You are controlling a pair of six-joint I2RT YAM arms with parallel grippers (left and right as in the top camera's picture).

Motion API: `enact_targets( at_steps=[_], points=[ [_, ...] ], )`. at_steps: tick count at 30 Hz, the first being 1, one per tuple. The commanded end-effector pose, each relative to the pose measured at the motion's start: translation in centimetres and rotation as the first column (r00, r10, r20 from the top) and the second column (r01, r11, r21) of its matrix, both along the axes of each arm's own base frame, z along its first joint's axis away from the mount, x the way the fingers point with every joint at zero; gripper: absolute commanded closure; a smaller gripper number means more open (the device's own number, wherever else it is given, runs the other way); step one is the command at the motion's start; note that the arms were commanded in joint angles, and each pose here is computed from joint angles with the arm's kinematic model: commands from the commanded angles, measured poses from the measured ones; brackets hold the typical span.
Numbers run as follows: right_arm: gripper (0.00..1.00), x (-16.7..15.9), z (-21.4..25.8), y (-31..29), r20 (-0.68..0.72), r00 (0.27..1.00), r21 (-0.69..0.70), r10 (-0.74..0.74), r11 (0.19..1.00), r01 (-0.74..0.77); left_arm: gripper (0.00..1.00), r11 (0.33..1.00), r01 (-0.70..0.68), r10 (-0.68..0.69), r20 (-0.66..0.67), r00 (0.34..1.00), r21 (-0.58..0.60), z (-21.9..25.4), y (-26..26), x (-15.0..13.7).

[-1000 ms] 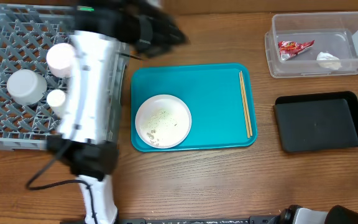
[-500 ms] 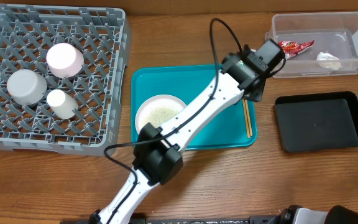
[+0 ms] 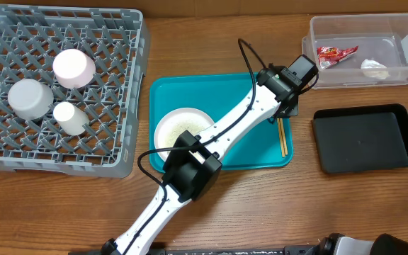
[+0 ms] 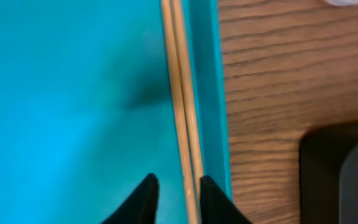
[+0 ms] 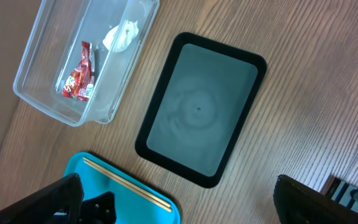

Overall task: Sort waste into correct bins and load items into the dishwasher
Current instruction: 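Lower the left gripper around a chopstick at the tray edge and close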

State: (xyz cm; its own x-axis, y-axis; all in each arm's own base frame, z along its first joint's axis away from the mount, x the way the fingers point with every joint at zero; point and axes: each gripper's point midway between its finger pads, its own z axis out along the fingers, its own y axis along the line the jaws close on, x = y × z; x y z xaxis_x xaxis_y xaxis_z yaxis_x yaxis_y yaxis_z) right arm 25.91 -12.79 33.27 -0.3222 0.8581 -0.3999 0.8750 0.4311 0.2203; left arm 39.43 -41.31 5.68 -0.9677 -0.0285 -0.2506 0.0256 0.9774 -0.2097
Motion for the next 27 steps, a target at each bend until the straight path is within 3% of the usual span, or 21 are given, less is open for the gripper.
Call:
enact_targets(
  at_steps=[1, 6, 19, 27],
  points=[
    [0.00, -0.3, 0.3, -0.2, 0.006, 1.000, -0.015, -0.011, 1.000, 0.011, 0.68, 0.984, -0.177, 0.176, -0.077, 0.981, -0.005, -2.8, 0.2, -0.2],
    [0.00, -0.3, 0.3, -0.2, 0.006, 1.000, -0.015, -0.011, 1.000, 0.011, 0.63, 0.981, -0.196, 0.196, -0.089, 0.977, 0.003, -4.3, 0.0, -0.3],
    [0.00, -0.3, 0.3, -0.2, 0.006, 1.000, -0.015, -0.011, 1.000, 0.011, 0.65, 0.979, -0.202, 0.203, -0.013, 0.979, 0.038, -4.2, 0.3, 0.3],
    [0.00, -0.3, 0.3, -0.2, 0.006, 1.000, -0.015, -0.011, 1.000, 0.011, 0.62, 0.992, -0.084, 0.073, 0.102, 0.992, 0.100, -3.7, -0.5, 0.6]
  ],
)
